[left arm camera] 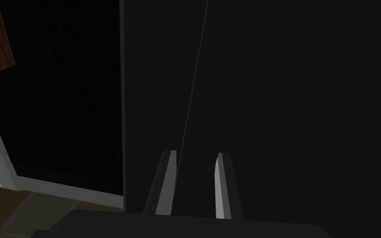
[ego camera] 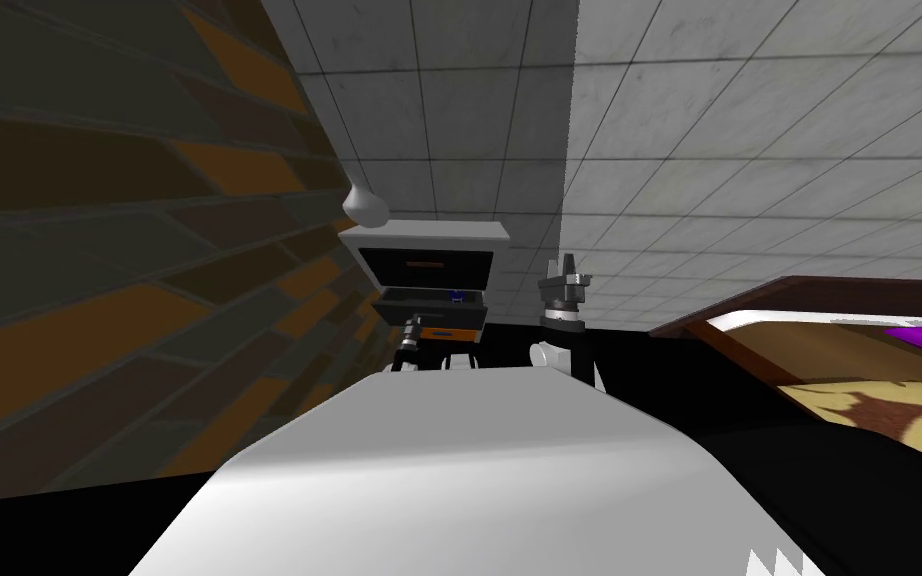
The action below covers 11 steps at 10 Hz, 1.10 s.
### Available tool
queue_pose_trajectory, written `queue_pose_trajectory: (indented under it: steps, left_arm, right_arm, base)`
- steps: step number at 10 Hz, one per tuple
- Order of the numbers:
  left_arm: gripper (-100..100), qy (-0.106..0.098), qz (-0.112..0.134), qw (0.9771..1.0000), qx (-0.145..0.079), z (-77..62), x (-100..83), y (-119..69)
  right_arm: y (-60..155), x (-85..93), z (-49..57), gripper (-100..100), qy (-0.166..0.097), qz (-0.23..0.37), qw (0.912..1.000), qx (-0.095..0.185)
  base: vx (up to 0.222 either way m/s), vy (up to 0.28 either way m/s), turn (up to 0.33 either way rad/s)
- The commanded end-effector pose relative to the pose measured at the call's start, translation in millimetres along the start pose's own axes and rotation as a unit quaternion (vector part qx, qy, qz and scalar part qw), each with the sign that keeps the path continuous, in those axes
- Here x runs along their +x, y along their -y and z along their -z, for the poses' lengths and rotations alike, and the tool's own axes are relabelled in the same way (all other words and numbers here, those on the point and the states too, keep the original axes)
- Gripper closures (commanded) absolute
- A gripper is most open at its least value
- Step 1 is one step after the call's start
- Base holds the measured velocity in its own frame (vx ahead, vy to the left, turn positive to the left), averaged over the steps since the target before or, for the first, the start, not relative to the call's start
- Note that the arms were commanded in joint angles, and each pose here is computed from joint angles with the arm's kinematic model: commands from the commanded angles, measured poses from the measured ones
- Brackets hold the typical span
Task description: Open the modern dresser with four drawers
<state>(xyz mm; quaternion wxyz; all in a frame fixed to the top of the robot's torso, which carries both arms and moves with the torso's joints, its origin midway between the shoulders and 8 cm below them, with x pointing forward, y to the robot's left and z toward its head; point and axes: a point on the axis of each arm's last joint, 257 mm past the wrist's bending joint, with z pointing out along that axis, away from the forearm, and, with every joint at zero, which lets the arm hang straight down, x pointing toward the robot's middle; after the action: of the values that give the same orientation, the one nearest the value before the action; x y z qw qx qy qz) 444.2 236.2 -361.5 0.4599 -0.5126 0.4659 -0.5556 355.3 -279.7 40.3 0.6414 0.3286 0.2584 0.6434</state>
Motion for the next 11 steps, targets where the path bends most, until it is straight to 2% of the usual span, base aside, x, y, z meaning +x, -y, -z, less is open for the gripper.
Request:
queue_pose_trajectory:
  steps: [1, 9, 10, 11]
  left_arm:
    - [-100, -0.003, 0.000, 1.0000, -0.001, -16.9, 1.0, 9.0]
    - [-100, -0.009, -0.002, 1.0000, -0.002, -81.8, 6.5, 52.1]
    - [-100, -0.006, -0.002, 0.9999, -0.008, -76.5, 5.0, 42.4]
    - [0, -0.005, -0.002, 0.9999, -0.011, -76.6, 4.3, 40.7]
  right_arm:
    - [0, 0.0, 0.0, 0, 0.000, 0.000, 1.0000, 0.000]
    - [0, 0.0, 0.1, 0, 0.000, 0.000, 1.0000, 0.000]
    - [0, 0.0, 0.1, 0, 0.000, 0.000, 1.0000, 0.000]
    - [0, 0.0, 0.1, 0, 0.000, 0.000, 1.0000, 0.000]
  base:
    - [-0.144, 0.002, 0.020]
    - [-0.072, -0.007, 0.016]
    - [-0.027, -0.004, 0.004]
    - [0.000, 0.000, 0.000]
